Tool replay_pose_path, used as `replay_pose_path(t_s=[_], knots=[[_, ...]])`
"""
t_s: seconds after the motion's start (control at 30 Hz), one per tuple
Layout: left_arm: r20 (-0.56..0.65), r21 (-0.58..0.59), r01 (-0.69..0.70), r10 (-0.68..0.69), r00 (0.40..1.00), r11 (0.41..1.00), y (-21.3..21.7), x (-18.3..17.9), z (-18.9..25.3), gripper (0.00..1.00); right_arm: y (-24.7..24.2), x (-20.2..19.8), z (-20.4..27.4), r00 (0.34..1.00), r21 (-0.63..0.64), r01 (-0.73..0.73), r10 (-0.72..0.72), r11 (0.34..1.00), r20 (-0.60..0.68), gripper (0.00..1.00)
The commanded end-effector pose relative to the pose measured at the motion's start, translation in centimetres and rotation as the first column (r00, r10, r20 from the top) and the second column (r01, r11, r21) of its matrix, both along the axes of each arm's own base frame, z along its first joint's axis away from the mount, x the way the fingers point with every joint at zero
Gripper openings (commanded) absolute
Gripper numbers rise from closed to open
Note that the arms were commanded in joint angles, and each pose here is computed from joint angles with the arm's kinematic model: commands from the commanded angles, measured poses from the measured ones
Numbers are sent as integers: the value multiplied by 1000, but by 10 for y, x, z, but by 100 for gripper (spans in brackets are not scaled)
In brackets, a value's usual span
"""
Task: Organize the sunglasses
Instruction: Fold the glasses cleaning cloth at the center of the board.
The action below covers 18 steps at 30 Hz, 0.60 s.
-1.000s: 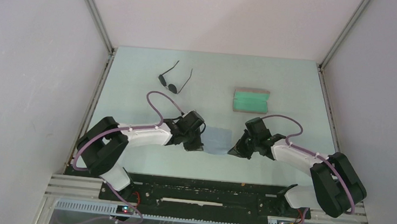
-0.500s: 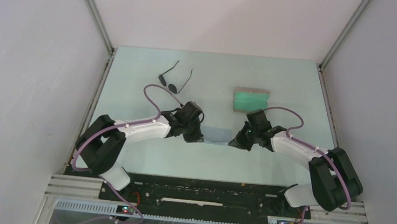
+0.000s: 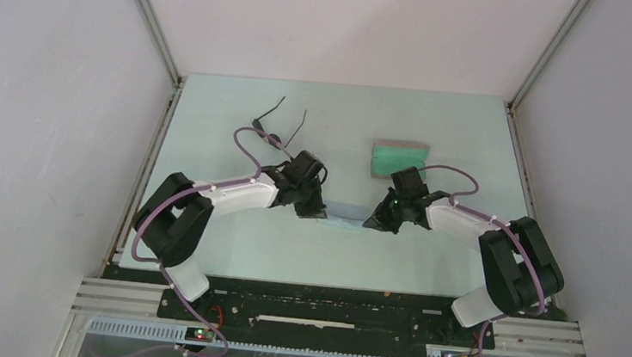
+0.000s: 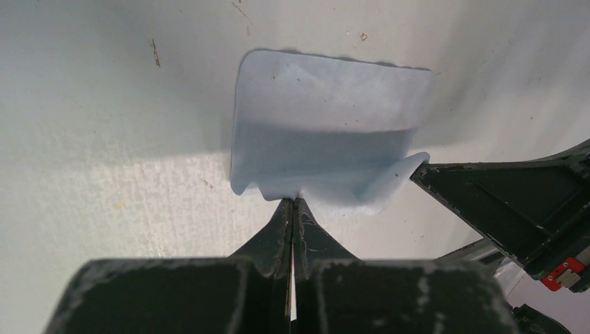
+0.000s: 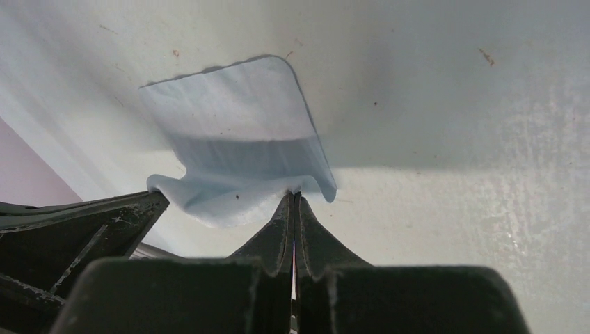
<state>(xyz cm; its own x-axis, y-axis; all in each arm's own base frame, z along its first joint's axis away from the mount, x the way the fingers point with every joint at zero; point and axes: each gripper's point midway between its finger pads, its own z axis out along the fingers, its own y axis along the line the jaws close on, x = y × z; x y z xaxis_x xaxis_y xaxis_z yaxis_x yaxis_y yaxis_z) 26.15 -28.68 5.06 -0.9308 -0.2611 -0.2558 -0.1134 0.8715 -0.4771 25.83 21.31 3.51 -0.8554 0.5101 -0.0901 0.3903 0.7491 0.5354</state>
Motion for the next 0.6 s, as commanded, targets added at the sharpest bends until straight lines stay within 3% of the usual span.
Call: replay_pose_path(t_s=[0.0, 0.57], knots=[[25, -31, 26, -25, 999, 999, -9, 15, 14, 0, 1, 13, 5, 1000, 17, 0, 0, 1000, 19, 0], [7, -22, 20, -20, 1000, 1000, -7, 28, 6, 0, 0, 29, 2, 1000, 21, 6, -6, 1000, 8, 0]])
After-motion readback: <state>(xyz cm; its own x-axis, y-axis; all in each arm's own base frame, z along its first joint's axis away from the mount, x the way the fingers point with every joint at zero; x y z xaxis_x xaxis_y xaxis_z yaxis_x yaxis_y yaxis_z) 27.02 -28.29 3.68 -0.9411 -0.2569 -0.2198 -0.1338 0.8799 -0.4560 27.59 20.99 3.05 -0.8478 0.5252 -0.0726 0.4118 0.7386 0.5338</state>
